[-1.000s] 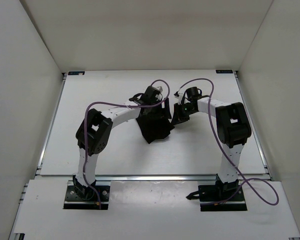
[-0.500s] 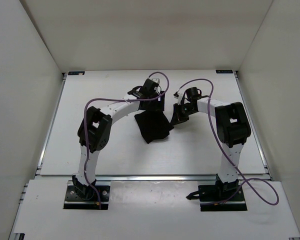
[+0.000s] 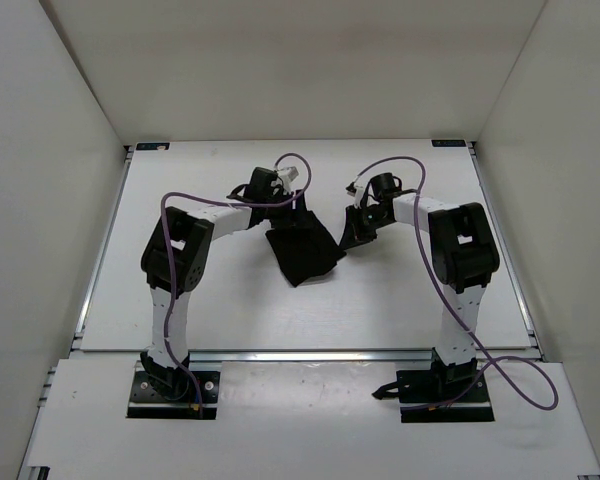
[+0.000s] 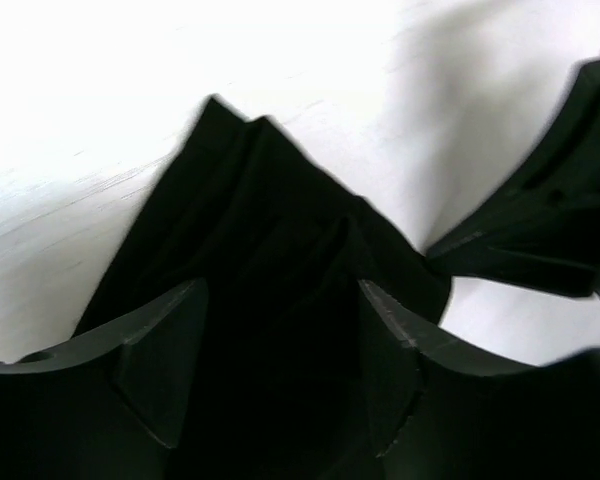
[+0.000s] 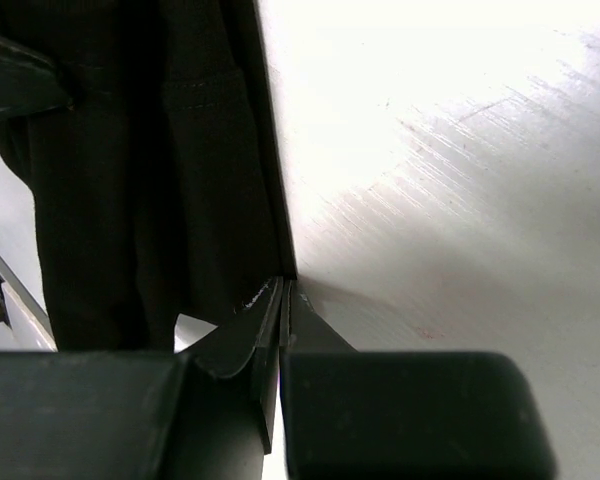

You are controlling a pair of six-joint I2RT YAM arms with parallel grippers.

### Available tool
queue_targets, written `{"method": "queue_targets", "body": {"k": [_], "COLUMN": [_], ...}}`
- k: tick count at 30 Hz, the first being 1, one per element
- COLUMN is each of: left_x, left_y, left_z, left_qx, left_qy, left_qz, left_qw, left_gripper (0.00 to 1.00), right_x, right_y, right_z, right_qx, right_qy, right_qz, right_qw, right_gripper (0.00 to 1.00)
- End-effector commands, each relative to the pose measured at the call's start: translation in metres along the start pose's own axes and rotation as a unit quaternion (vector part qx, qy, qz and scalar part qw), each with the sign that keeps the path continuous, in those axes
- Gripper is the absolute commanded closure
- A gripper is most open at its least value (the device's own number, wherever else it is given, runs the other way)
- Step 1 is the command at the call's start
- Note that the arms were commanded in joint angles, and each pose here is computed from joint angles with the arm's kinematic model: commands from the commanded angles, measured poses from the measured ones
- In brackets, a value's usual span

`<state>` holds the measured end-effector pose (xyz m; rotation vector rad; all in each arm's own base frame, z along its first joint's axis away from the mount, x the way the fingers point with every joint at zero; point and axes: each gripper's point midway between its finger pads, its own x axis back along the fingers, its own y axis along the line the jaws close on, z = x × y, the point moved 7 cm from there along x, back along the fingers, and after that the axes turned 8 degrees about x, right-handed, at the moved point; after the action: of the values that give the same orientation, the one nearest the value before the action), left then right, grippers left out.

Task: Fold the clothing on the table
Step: Fold the skirt

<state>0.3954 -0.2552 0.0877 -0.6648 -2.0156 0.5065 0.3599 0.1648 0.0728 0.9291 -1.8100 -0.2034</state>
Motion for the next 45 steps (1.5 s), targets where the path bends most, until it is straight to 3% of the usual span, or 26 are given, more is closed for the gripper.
{"method": "queue_targets", "body": {"k": [1, 4, 7, 10, 12, 29, 33, 45], "left_x": [0.009, 0.006, 0.003, 0.004, 0.001, -0.004, -0.009, -0.026], "left_y": [-0.029, -0.029, -0.032, -0.037, -0.036, -0.018, -0.031, -0.034], "left_z": [-0.009, -0.006, -0.012, -0.022, -0.029, -0.071, -0.076, -0.042], "left_qx": [-0.034, -0.029, -0.017, -0.008, -0.002, 0.057, 0.056, 0.044], "left_qy": [-0.008, -0.009, -0.024, -0.049, -0.061, -0.141, -0.143, -0.095], "left_qz": [0.096, 0.107, 0.112, 0.110, 0.093, 0.036, 0.058, 0.082], "left_qw": [0.995, 0.994, 0.993, 0.993, 0.994, 0.988, 0.987, 0.991], "left_gripper": [0.31, 0.47, 0.76, 0.85, 1.00, 1.00, 1.00, 0.99], "right_x": [-0.004, -0.006, -0.008, -0.011, -0.011, -0.026, -0.025, -0.027], "right_y": [-0.006, -0.002, 0.001, 0.005, 0.007, 0.029, 0.028, 0.020], "right_z": [-0.005, -0.004, -0.001, 0.000, 0.000, 0.005, 0.005, 0.006], "right_qx": [0.009, 0.008, 0.010, 0.013, 0.013, 0.024, 0.015, -0.002], "right_qy": [0.002, 0.003, 0.006, 0.010, 0.009, 0.022, 0.018, 0.018], "right_qz": [0.014, 0.007, 0.006, 0.005, 0.002, -0.014, -0.013, -0.004], "right_qw": [1.000, 1.000, 1.000, 1.000, 1.000, 0.999, 1.000, 1.000], "right_gripper": [0.99, 1.00, 1.00, 1.00, 1.00, 1.00, 1.00, 1.00]}}
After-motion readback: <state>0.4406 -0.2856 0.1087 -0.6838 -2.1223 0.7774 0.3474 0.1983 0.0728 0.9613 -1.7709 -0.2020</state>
